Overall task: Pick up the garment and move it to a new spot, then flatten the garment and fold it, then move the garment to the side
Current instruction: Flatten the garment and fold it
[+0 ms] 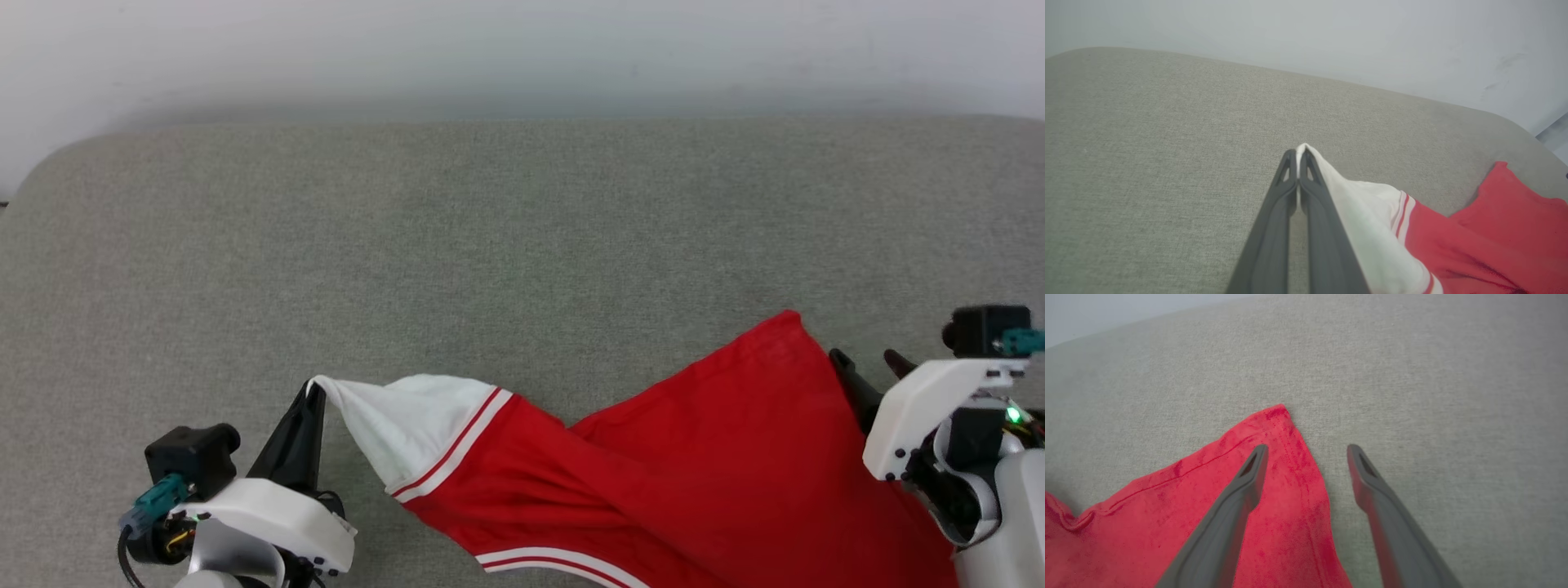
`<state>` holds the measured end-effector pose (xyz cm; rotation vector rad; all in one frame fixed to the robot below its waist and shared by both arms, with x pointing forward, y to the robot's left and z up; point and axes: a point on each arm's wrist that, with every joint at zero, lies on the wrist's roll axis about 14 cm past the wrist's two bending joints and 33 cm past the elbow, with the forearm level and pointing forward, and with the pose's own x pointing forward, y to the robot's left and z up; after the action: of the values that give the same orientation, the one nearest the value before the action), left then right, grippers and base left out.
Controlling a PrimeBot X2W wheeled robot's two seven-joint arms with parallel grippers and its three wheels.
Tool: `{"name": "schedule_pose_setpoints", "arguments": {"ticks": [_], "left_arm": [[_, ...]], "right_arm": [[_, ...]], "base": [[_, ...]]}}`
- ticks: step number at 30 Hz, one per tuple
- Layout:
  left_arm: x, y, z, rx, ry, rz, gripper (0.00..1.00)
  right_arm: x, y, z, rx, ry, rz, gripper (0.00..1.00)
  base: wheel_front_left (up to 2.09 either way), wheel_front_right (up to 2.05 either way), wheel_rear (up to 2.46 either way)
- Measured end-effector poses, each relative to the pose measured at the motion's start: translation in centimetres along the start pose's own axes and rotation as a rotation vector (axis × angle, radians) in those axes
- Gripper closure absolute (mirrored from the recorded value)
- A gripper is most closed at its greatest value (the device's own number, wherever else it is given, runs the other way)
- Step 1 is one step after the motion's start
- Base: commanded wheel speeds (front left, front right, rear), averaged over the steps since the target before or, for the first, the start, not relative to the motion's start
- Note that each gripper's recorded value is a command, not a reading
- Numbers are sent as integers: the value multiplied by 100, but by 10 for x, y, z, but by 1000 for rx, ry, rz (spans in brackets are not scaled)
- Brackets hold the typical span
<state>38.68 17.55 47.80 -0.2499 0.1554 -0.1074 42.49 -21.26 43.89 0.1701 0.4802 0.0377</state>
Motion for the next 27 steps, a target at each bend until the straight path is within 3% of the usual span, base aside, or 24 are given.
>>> {"name": "schedule_pose_setpoints", "arguments": {"ticks": [5, 11, 16, 18, 22, 27], "left_arm": [[12, -1, 0, -6, -11, -7, 100], [25, 2, -5, -18, -16, -7, 100], [34, 10, -19, -21, 6, 7, 100], [34, 15, -24, -26, 17, 20, 100], [33, 16, -21, -32, 8, 24, 100], [31, 16, -3, -8, -41, 14, 100]], "right_arm": [[29, 10, -17, -104, 273, 59, 0], [58, 24, -22, -224, 421, 108, 0], [73, 33, -60, -291, 634, 161, 0], [73, 32, -67, -262, 691, 170, 100], [70, 35, -66, -238, 679, 183, 100], [67, 40, -40, -220, 547, 192, 100]], "base": [[0, 0, 0], [0, 0, 0], [0, 0, 0], [0, 0, 0], [0, 0, 0], [0, 0, 0]]}}
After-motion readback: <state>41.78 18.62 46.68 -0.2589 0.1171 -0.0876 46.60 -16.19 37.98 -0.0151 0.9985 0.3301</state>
